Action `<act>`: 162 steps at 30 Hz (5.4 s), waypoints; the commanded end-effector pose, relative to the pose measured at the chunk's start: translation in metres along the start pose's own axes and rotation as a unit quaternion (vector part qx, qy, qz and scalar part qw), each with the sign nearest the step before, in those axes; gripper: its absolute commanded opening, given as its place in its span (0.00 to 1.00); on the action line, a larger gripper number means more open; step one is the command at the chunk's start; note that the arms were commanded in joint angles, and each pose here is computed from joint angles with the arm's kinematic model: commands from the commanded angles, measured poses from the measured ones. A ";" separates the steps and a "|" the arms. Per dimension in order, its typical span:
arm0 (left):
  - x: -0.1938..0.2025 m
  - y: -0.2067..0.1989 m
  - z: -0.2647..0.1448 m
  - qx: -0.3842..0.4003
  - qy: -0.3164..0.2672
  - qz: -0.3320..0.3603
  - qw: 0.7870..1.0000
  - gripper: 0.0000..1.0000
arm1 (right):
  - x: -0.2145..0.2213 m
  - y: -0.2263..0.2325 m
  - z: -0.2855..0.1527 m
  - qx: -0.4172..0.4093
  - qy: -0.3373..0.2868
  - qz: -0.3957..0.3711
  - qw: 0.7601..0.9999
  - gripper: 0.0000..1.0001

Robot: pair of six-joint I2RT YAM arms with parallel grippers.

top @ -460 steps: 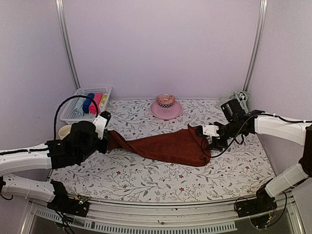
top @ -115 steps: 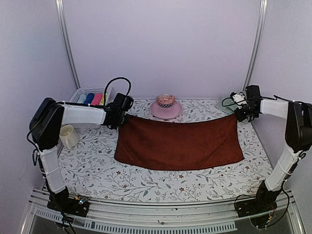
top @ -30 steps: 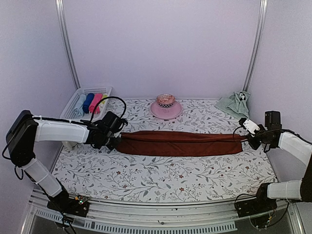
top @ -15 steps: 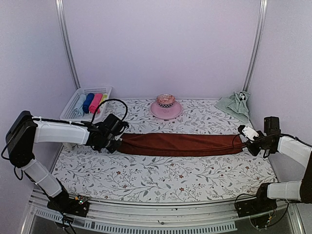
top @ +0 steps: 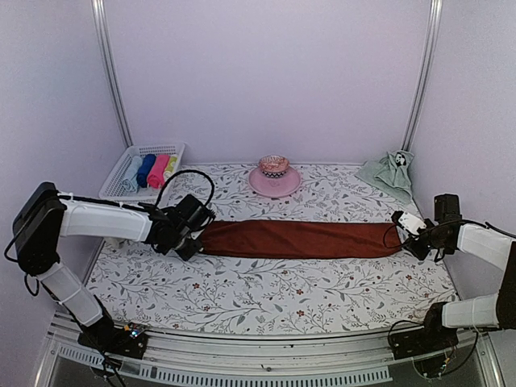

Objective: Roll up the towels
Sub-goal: Fold the towel at the center of the board, then smooth out the towel at the center of the board.

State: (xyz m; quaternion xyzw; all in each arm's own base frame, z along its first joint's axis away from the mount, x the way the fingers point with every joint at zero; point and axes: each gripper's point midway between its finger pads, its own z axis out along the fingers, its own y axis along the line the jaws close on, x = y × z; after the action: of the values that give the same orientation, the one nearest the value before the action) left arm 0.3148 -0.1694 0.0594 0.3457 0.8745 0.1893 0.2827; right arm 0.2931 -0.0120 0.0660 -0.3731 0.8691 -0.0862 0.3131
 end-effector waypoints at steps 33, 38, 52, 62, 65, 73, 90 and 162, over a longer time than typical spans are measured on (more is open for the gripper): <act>-0.077 0.051 0.058 -0.046 -0.056 -0.078 0.994 0.71 | -0.062 -0.060 0.060 -0.027 0.048 0.209 0.976 0.22; -0.075 0.049 0.067 -0.051 -0.050 -0.071 0.995 0.70 | -0.051 -0.059 0.070 -0.015 0.072 0.224 0.972 0.39; -0.066 0.050 0.068 -0.063 -0.048 -0.061 0.995 0.69 | -0.031 -0.050 0.083 -0.056 0.091 0.273 0.956 0.38; -0.063 0.048 0.068 -0.064 -0.044 -0.062 0.995 0.69 | -0.028 -0.044 0.083 -0.104 0.078 0.306 0.943 0.25; -0.064 0.048 0.067 -0.063 -0.046 -0.062 0.995 0.69 | -0.029 -0.044 0.082 -0.114 0.073 0.311 0.941 0.23; -0.062 0.046 0.069 -0.065 -0.040 -0.058 0.995 0.69 | -0.031 -0.043 0.081 -0.136 0.063 0.323 0.935 0.08; -0.058 0.046 0.073 -0.078 -0.028 -0.049 0.995 0.68 | -0.052 -0.061 0.068 -0.122 0.025 0.319 0.940 0.02; -0.035 0.044 0.100 -0.119 0.033 -0.024 0.992 0.62 | -0.058 -0.079 0.070 -0.116 0.006 0.337 0.934 0.02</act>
State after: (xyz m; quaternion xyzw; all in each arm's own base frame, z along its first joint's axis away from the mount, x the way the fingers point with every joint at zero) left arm 0.4228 -0.1568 0.0310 0.2776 0.8607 0.2827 0.3196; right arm 0.3960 -0.0173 0.0381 -0.0821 0.9623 0.1327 0.2229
